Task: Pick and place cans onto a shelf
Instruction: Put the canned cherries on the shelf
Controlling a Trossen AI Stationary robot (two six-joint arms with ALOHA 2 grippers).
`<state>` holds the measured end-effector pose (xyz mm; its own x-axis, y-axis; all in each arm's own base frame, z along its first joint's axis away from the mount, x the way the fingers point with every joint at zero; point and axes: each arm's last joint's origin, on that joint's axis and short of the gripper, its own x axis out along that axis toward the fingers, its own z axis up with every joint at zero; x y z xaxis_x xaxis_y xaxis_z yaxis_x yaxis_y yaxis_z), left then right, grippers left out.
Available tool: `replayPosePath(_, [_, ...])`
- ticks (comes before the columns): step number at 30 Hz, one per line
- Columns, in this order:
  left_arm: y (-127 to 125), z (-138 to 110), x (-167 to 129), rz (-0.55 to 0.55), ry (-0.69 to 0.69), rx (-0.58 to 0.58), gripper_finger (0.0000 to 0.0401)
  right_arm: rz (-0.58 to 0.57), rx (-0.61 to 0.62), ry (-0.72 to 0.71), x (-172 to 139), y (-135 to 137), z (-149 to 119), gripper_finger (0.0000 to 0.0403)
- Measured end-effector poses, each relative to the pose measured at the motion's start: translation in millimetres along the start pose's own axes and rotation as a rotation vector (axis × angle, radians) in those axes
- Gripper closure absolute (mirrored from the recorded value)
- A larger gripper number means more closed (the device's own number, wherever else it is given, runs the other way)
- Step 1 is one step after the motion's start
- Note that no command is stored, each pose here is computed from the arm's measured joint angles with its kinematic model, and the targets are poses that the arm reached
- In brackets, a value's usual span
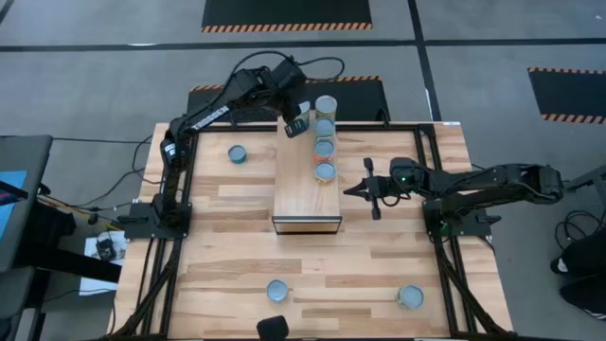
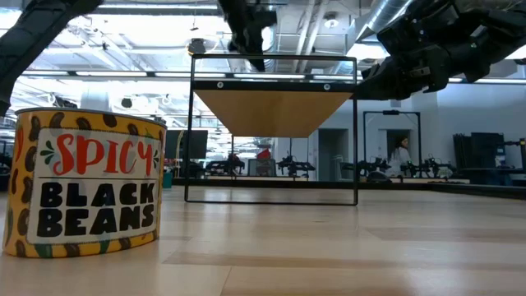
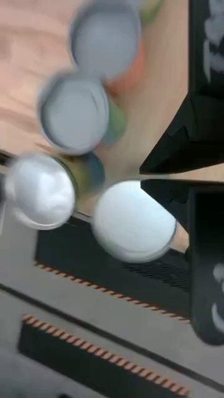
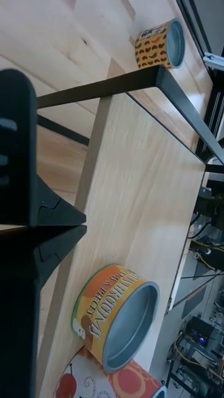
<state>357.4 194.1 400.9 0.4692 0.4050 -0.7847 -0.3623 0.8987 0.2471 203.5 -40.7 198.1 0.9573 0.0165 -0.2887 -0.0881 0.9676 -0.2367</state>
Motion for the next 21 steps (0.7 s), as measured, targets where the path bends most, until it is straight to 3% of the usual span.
replayPosePath(3, [-5,-3,-11,-0.033,-0.005,-0.014,0.0399,0.002,0.001,0.006,0,0,-1,0.0395])
replayPosePath(8, [-24,-18,23,-0.042,0.11,-0.003,0.0401,0.005,-0.006,0.024,0,0,-2,0.0395])
replayPosePath(12, [-29,-33,37,-0.012,0.075,-0.034,0.0401,0.013,-0.004,0.046,0,1,-5,0.0395])
replayPosePath(18, [-30,-67,34,0.029,-0.022,-0.164,0.0401,0.015,-0.003,0.053,0,1,-5,0.0395])
replayPosePath(21, [-31,-86,49,0.051,-0.069,-0.222,0.0401,0.015,-0.003,0.051,0,1,-5,0.0395])
